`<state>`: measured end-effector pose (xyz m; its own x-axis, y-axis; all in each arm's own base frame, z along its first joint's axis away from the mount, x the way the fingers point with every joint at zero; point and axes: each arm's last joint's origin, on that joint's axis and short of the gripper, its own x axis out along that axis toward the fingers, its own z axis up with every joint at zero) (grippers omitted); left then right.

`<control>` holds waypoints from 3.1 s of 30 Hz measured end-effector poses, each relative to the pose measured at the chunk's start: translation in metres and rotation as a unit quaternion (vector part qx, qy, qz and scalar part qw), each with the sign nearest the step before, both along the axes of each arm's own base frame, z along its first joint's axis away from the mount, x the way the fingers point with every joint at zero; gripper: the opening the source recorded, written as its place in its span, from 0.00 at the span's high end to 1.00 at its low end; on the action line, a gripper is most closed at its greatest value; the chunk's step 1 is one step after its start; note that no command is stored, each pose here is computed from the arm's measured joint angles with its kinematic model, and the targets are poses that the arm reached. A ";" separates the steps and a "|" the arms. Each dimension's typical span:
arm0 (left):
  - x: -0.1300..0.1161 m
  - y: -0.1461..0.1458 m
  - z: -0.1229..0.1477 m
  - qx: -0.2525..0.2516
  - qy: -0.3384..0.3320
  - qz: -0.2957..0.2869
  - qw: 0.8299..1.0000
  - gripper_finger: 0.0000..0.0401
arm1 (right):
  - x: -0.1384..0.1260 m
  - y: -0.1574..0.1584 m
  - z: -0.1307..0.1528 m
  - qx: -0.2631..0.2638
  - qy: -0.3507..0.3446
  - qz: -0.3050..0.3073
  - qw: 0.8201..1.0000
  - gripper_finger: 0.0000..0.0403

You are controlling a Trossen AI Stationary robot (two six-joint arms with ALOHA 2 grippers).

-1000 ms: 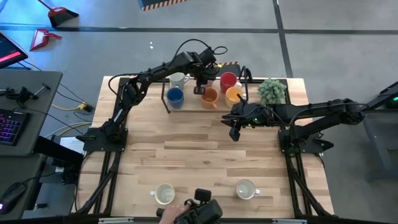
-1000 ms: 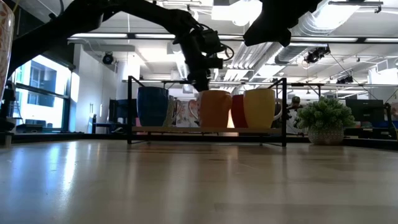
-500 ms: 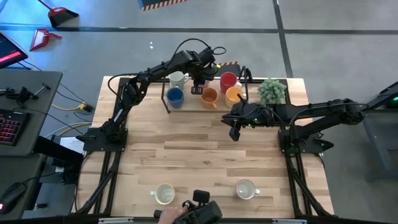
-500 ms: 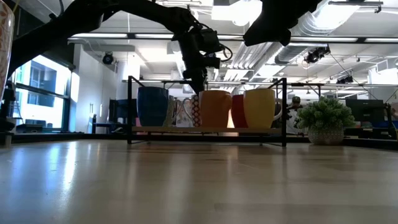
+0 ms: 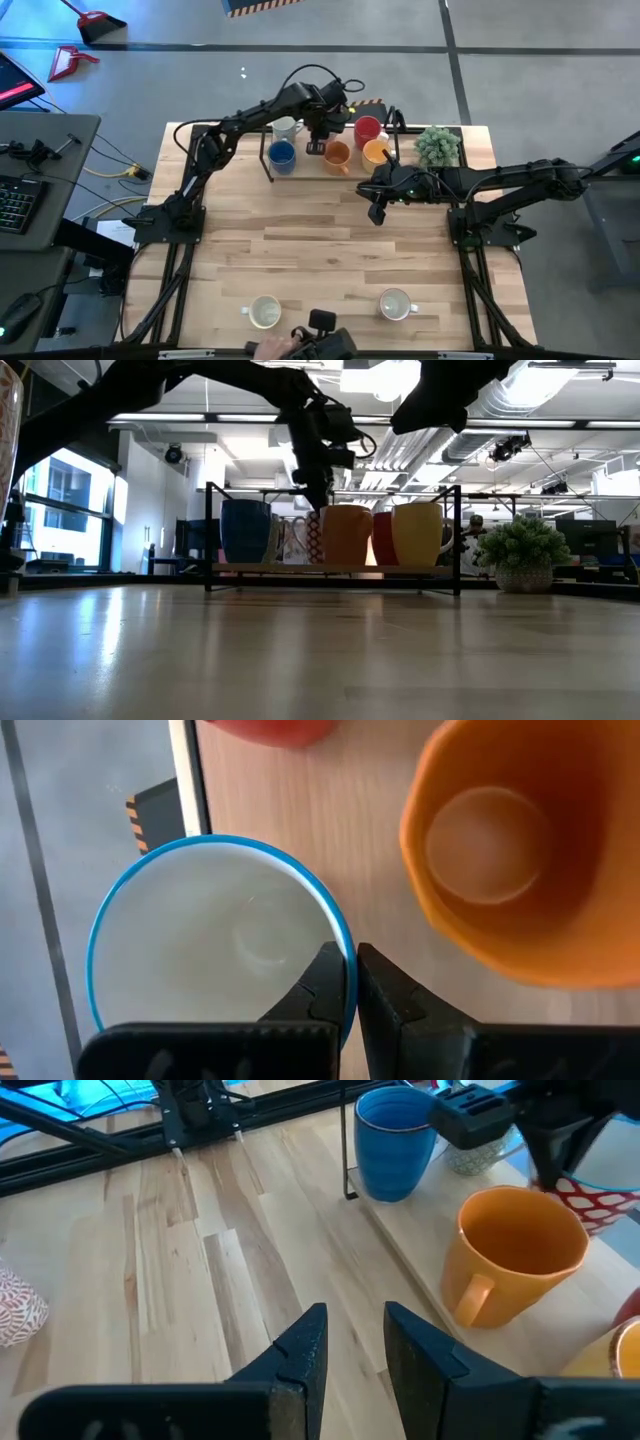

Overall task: Place coffee mugs
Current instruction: Remove the white red mug from the shelf

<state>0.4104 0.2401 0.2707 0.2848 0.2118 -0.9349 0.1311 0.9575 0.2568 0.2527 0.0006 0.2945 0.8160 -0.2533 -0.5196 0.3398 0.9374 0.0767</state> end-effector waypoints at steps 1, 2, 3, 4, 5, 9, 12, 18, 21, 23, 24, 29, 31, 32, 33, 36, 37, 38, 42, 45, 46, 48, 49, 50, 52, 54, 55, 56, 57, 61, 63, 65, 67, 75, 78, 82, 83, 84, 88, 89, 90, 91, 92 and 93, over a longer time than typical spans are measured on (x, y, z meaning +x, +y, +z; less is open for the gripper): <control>-0.001 -0.001 0.002 0.000 0.001 0.001 1.000 1.00 | 0.000 0.000 0.000 0.000 0.000 0.000 1.000 0.80; -0.002 -0.001 0.004 0.002 0.002 0.002 1.000 1.00 | 0.000 0.000 0.000 0.000 0.000 0.000 1.000 0.80; -0.003 -0.001 0.006 0.005 0.000 0.003 1.000 1.00 | 0.000 0.000 0.000 0.001 0.000 0.000 1.000 0.80; -0.004 -0.002 0.009 0.007 -0.002 0.003 1.000 1.00 | 0.000 0.000 0.000 0.000 0.000 0.000 1.000 0.80; -0.006 -0.002 0.012 0.008 -0.003 0.004 1.000 1.00 | 0.000 0.000 0.000 0.000 0.000 0.000 1.000 0.80; -0.008 -0.003 0.015 0.006 -0.003 0.006 1.000 1.00 | 0.000 0.000 0.000 0.001 0.000 0.001 1.000 0.80; -0.007 -0.005 0.013 0.001 0.002 0.003 1.000 1.00 | 0.000 0.000 0.000 0.002 0.000 0.002 1.000 0.80; -0.003 -0.008 0.014 0.010 -0.010 -0.002 1.000 1.00 | 0.000 0.001 0.000 0.004 -0.001 0.004 1.000 0.80; -0.001 -0.009 0.014 0.026 -0.008 -0.005 1.000 1.00 | 0.000 0.001 0.000 0.004 -0.001 0.004 1.000 0.80; 0.000 -0.010 0.015 0.038 -0.003 -0.010 0.999 1.00 | 0.000 0.001 0.000 0.004 -0.001 0.004 1.000 0.80; 0.001 -0.011 0.015 0.041 -0.004 -0.014 0.999 1.00 | 0.000 0.001 0.000 0.004 -0.001 0.004 1.000 0.80; 0.003 -0.011 0.031 0.060 -0.035 -0.016 0.997 1.00 | 0.000 0.001 0.000 0.005 -0.001 0.005 1.000 0.80; 0.000 -0.013 0.039 0.066 -0.041 -0.015 0.997 1.00 | 0.000 0.001 0.000 0.005 -0.001 0.005 1.000 0.80; -0.003 -0.015 0.043 0.066 -0.039 -0.013 0.997 1.00 | 0.000 0.001 0.000 0.005 0.000 0.005 1.000 0.80; -0.006 -0.018 0.049 0.067 -0.037 -0.012 0.997 1.00 | 0.000 0.001 0.000 0.004 -0.001 0.005 1.000 0.80; -0.017 -0.027 0.070 0.086 -0.042 -0.008 0.995 1.00 | 0.000 0.001 0.000 0.001 0.001 0.008 1.000 0.80; -0.020 -0.030 0.078 0.096 -0.045 -0.005 0.994 1.00 | 0.000 0.001 0.000 0.000 0.001 0.008 1.000 0.80; -0.023 -0.034 0.085 0.101 -0.052 -0.005 0.994 1.00 | 0.000 0.001 0.000 0.000 0.001 0.008 1.000 0.80; -0.038 -0.054 0.118 0.110 -0.093 -0.001 0.990 1.00 | 0.000 0.001 0.000 0.000 0.001 0.008 1.000 0.80; -0.051 -0.075 0.139 0.105 -0.109 -0.004 0.989 1.00 | 0.000 0.001 0.000 0.000 0.001 0.008 1.000 0.80; -0.055 -0.081 0.144 0.095 -0.114 -0.008 0.989 1.00 | 0.000 0.001 0.000 0.000 0.001 0.008 1.000 0.80; -0.060 -0.095 0.150 0.070 -0.124 -0.016 0.990 1.00 | 0.000 0.001 0.000 0.001 0.001 0.007 1.000 0.80; -0.062 -0.102 0.153 0.060 -0.126 -0.021 0.990 1.00 | 0.000 0.001 0.000 0.001 0.001 0.007 1.000 0.80; -0.063 -0.109 0.155 0.052 -0.126 -0.024 0.990 1.00 | 0.000 0.001 0.000 0.001 0.000 0.007 1.000 0.80; -0.064 -0.122 0.155 0.035 -0.114 -0.032 0.992 1.00 | 0.000 0.001 0.000 0.003 0.000 0.006 1.000 0.80; -0.063 -0.135 0.152 0.012 -0.100 -0.041 0.994 1.00 | 0.000 0.001 0.000 0.003 0.000 0.006 1.000 0.80; -0.062 -0.140 0.150 0.003 -0.094 -0.045 0.995 1.00 | 0.000 0.001 0.000 0.004 0.000 0.005 1.000 0.80; -0.059 -0.146 0.148 -0.002 -0.089 -0.050 0.995 1.00 | 0.000 0.001 0.000 0.005 0.000 0.005 1.000 0.80; -0.057 -0.152 0.146 -0.007 -0.088 -0.053 0.995 1.00 | 0.000 0.001 0.000 0.005 -0.001 0.004 1.000 0.80; -0.046 -0.172 0.129 -0.028 -0.070 -0.062 0.995 1.00 | 0.000 0.001 0.000 0.006 -0.001 0.004 1.000 0.80; -0.037 -0.181 0.114 -0.036 -0.064 -0.067 0.995 1.00 | 0.000 0.001 0.000 0.006 -0.001 0.004 1.000 0.80; -0.029 -0.190 0.098 -0.042 -0.056 -0.079 0.994 1.00 | 0.000 0.001 0.000 0.004 0.000 0.005 1.000 0.80; -0.023 -0.198 0.082 -0.049 -0.048 -0.089 0.994 1.00 | 0.000 0.001 0.000 0.001 0.000 0.006 1.000 0.80; -0.012 -0.220 0.030 -0.087 -0.023 -0.104 0.991 1.00 | 0.000 0.000 0.000 -0.008 0.003 0.008 1.000 0.80; -0.011 -0.226 0.018 -0.090 -0.020 -0.106 0.990 1.00 | 0.000 0.000 -0.001 -0.013 0.007 0.011 1.000 0.80; -0.006 -0.231 0.005 -0.097 -0.043 -0.101 0.989 1.00 | 0.000 0.000 -0.001 -0.013 0.007 0.011 1.000 0.80; -0.004 -0.233 0.001 -0.101 -0.050 -0.103 0.988 1.00 | 0.000 0.000 0.000 -0.013 0.007 0.011 1.000 0.80; -0.004 -0.234 -0.002 -0.108 -0.051 -0.105 0.987 1.00 | 0.000 0.000 0.000 -0.013 0.007 0.011 1.000 0.80; -0.001 -0.241 -0.014 -0.110 -0.064 -0.114 0.985 1.00 | 0.000 0.000 0.000 -0.013 0.006 0.011 1.000 0.80; -0.001 -0.241 -0.018 -0.110 -0.068 -0.114 0.985 1.00 | 0.000 0.000 0.000 -0.012 0.006 0.011 1.000 0.80; -0.002 -0.242 -0.021 -0.113 -0.064 -0.110 0.985 1.00 | 0.000 0.000 0.000 -0.013 0.006 0.011 1.000 0.80; -0.004 -0.243 -0.024 -0.114 -0.054 -0.108 0.986 1.00 | 0.000 0.000 0.000 -0.013 0.005 0.011 1.000 0.80; -0.005 -0.243 -0.026 -0.115 -0.047 -0.108 0.986 1.00 | 0.000 0.000 0.000 -0.013 0.004 0.011 1.000 0.80; -0.005 -0.245 -0.028 -0.115 -0.048 -0.109 0.986 1.00 | 0.000 0.000 0.000 -0.012 0.005 0.012 1.000 0.80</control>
<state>0.4054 -0.0044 0.2428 0.3888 -0.0789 -0.9179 0.3258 0.9437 0.0569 0.2527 0.0010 0.2944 0.8172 -0.2469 -0.5209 0.3182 0.9467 0.0505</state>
